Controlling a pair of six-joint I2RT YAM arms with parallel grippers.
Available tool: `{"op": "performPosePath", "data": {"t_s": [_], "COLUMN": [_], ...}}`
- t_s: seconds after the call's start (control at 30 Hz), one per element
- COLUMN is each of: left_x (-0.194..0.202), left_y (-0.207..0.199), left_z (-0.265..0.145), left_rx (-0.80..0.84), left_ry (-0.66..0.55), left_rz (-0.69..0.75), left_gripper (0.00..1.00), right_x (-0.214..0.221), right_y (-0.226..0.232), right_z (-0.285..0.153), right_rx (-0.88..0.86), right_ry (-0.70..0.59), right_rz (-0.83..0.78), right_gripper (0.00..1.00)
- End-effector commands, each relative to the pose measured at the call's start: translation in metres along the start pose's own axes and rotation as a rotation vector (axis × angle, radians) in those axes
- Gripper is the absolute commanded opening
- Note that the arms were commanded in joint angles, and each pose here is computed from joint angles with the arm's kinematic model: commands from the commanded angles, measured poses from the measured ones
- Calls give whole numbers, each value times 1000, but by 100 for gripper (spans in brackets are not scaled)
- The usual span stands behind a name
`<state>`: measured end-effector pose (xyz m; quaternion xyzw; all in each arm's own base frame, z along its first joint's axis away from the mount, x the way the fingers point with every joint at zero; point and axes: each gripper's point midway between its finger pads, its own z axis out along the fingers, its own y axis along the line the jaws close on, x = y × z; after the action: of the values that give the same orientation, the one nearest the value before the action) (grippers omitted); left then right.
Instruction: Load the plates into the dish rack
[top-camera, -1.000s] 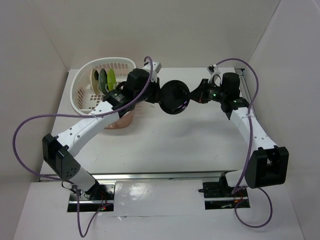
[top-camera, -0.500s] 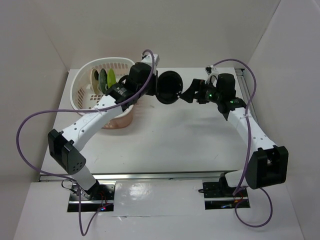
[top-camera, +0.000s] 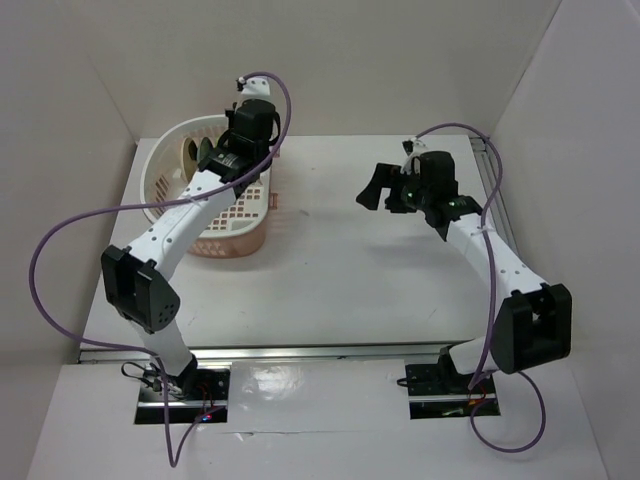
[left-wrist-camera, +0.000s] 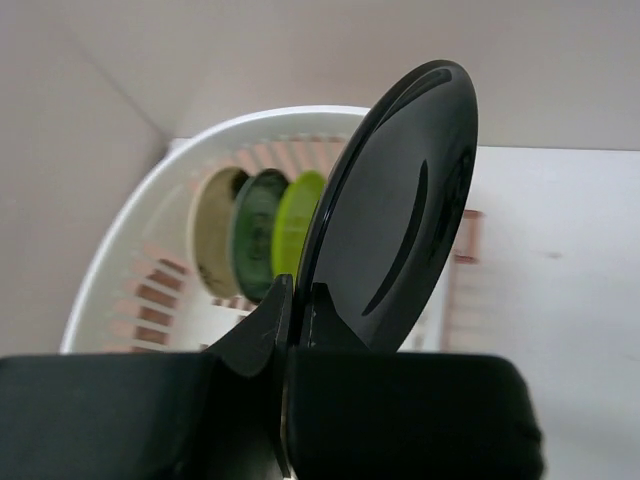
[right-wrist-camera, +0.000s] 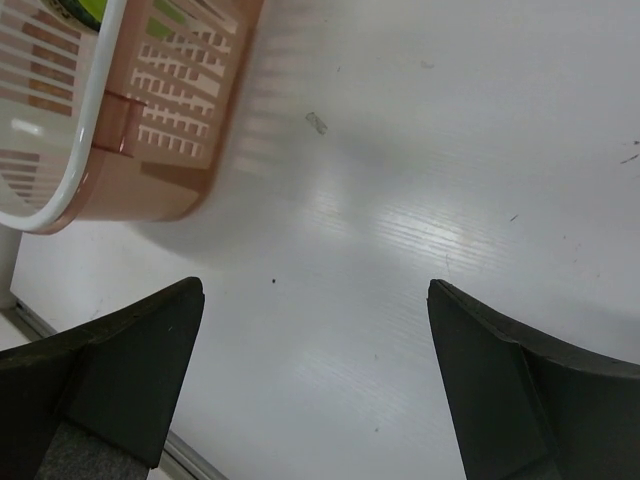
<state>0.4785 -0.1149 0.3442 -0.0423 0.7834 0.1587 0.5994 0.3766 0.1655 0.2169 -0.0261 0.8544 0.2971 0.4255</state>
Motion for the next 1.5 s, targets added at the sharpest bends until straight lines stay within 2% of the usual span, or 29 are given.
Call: {"op": "performPosePath", "data": {"t_s": [0.0,0.27,0.3,0.5,1.0,1.47], "left_x": [-8,25,25,52,101,115], "left_y": [39,65,66,50,19,6], "left_z": [22,68,75,99,122,129], "left_rx": [-203,-327,-306,-248,-187,-154], "left_ry": [-48,13,15,82,193,231], "left_rz": [21,81,45,31,30,8], "left_gripper": [0,0,0,0,0,0], "right_x": [-9,-1,1,2,5,6], "right_y": [7,19,17,19,18,19], "right_z": [1,10,13,15,24,25], "right_rx": [-6,-51,-48,-65,-75,-80], "right_ry": [-16,18,26,33,57,68], "right_rz": [-12,-13,-10,-10,-3,1], "right_gripper": [100,100,100,100,100,100]}}
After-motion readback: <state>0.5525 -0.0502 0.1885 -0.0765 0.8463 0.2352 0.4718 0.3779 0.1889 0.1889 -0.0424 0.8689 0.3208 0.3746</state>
